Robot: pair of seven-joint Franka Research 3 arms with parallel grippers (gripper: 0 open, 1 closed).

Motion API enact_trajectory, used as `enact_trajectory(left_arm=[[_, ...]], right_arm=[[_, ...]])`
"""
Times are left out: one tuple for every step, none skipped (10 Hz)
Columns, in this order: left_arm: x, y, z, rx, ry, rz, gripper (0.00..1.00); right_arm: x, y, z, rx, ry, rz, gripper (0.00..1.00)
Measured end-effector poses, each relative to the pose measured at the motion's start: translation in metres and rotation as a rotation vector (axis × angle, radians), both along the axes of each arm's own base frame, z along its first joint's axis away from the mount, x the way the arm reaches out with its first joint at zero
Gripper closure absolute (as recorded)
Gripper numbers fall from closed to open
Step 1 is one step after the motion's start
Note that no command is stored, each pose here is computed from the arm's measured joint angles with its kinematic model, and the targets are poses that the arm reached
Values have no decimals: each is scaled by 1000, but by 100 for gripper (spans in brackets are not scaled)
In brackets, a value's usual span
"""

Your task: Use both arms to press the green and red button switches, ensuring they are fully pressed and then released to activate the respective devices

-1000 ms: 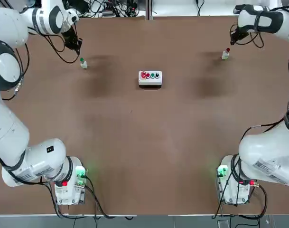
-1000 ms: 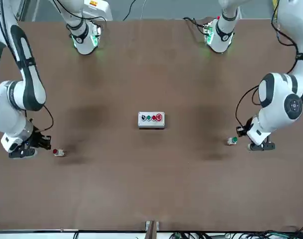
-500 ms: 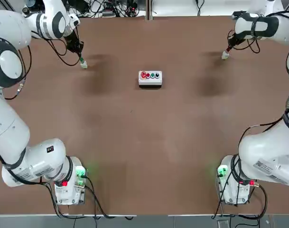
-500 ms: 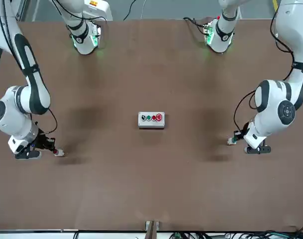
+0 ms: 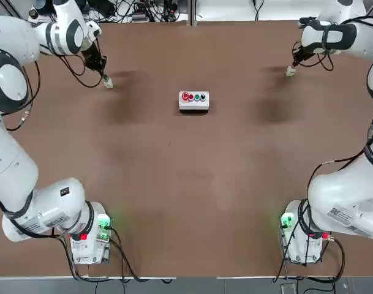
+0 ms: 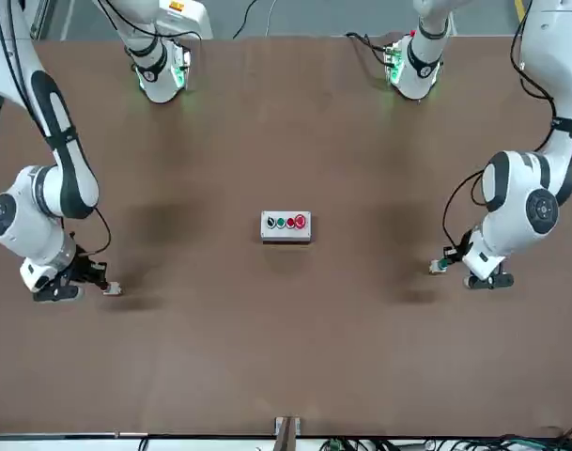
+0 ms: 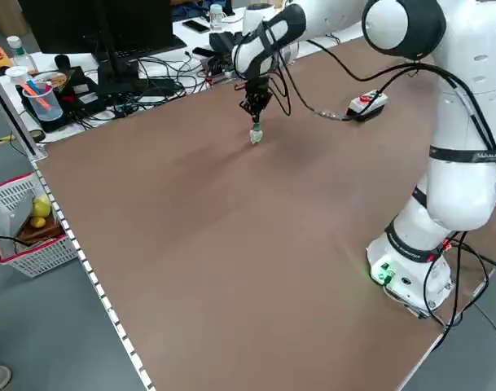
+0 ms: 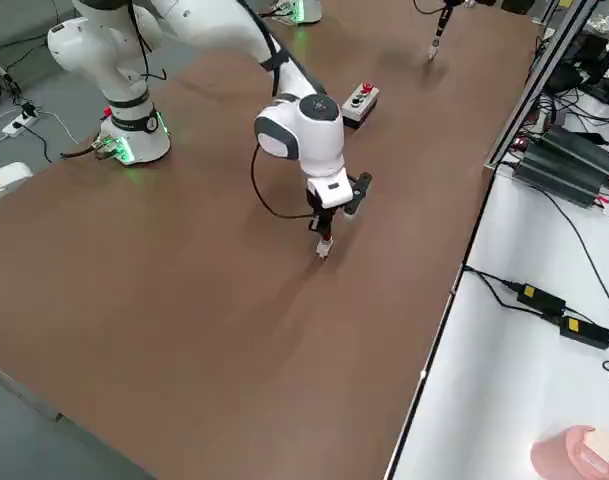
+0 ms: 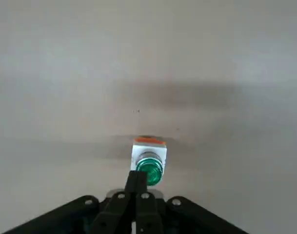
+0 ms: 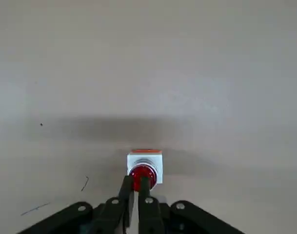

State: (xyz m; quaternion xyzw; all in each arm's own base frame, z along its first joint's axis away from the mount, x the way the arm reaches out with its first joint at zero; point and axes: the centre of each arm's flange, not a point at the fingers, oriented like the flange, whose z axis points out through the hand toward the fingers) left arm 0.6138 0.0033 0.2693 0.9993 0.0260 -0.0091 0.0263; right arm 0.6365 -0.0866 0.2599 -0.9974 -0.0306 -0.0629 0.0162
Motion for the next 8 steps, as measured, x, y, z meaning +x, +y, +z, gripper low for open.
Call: enact_trajectory(left_arm=[[-1, 1, -2, 0, 0, 1, 99], [-1, 0, -2, -1, -1, 0, 99], [-1, -1, -1, -1, -3, 0, 99], [-1, -2, -1, -2, -4, 0, 99], [-1, -3, -1, -2, -4, -2, 99], [-1, -5, -1, -2, -5, -4, 99], [-1, -6, -1, -2, -5, -5, 99], [-1, -6, -1, -3, -5, -6, 99]], right_arm=[[0, 0, -2, 1, -3, 0, 89], [0, 0, -2, 1, -4, -1, 88], [0, 0, -2, 1, -4, -1, 88], [0, -1, -2, 0, -4, -2, 88], [0, -1, -2, 0, -4, -3, 88], [0, -2, -2, 0, -4, -3, 88], [0, -2, -3, 0, -6, -3, 88], [1, -1, -3, 0, -13, -3, 88]])
